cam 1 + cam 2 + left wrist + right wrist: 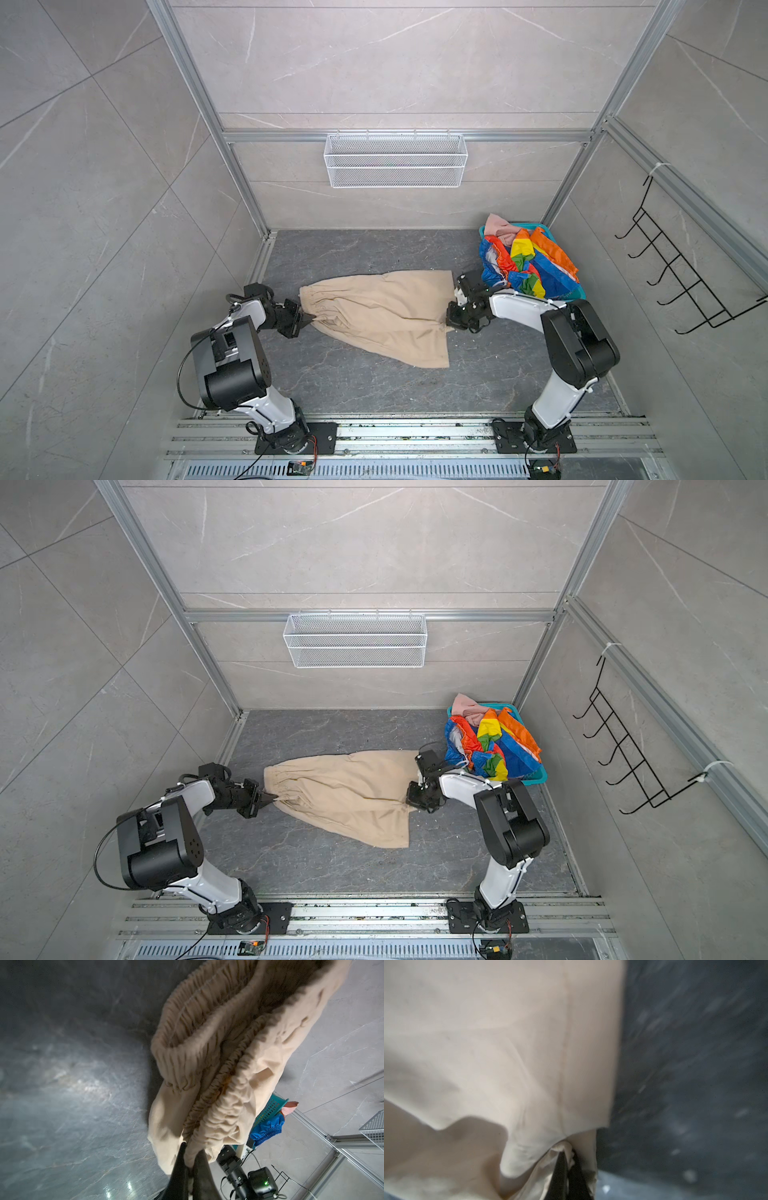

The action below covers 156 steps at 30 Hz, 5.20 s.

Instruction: Fold and stack the shorts

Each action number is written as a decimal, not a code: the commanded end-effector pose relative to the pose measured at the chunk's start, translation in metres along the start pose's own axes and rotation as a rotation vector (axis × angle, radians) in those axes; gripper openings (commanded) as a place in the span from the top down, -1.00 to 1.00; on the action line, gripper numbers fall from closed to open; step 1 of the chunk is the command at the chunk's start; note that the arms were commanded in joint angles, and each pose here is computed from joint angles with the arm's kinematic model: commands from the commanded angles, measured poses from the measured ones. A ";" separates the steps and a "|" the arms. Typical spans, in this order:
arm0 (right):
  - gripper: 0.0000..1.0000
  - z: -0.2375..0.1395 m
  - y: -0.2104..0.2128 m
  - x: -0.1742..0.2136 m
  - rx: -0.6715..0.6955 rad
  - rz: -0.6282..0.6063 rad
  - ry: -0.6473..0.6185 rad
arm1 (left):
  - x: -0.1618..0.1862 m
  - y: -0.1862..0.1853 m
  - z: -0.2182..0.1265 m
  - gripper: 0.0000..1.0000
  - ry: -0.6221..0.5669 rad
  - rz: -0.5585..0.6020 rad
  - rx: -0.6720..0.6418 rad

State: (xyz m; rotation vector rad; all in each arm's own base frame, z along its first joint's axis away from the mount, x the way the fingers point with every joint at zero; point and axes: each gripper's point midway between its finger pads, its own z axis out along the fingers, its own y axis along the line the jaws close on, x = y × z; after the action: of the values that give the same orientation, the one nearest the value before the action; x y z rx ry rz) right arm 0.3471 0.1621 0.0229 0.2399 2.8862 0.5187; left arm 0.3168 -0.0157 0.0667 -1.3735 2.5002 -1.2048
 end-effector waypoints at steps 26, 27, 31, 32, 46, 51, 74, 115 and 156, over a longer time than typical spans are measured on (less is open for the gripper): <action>1.00 -0.020 -0.020 0.094 0.079 -0.083 0.042 | -0.022 0.019 -0.040 1.00 -0.091 -0.032 0.048; 1.00 -0.019 -0.019 0.095 0.079 -0.087 0.044 | -0.023 0.018 -0.041 1.00 -0.094 -0.032 0.052; 0.40 -0.037 -0.009 0.091 0.070 -0.111 0.025 | -0.019 0.003 -0.046 0.79 -0.093 -0.017 0.123; 0.24 -0.048 -0.003 0.088 0.053 -0.118 0.000 | -0.017 -0.001 -0.049 0.68 -0.100 -0.010 0.134; -0.98 -0.056 0.118 0.100 -0.324 -0.129 0.016 | 0.007 -0.067 -0.110 -0.99 -0.403 0.162 0.161; -0.98 -0.023 0.102 0.120 -0.326 -0.065 0.083 | 0.045 -0.072 -0.033 -0.99 -0.189 0.151 0.203; -0.99 -0.087 0.092 0.053 -0.237 -0.147 -0.089 | 0.070 -0.083 -0.072 -0.99 -0.314 0.353 0.117; -0.98 -0.059 0.119 -0.049 -0.336 -0.132 -0.129 | 0.027 -0.021 -0.050 -0.99 -0.470 0.504 -0.227; -0.98 -0.041 0.056 0.010 -0.348 -0.049 -0.047 | -0.019 0.024 0.031 1.00 -0.256 0.487 -0.438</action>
State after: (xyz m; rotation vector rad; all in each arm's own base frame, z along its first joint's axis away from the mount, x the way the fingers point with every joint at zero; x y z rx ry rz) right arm 0.3356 0.2041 0.0723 0.1232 2.7154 0.9523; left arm 0.3239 -0.0159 0.0267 -0.8202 2.7361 -0.4223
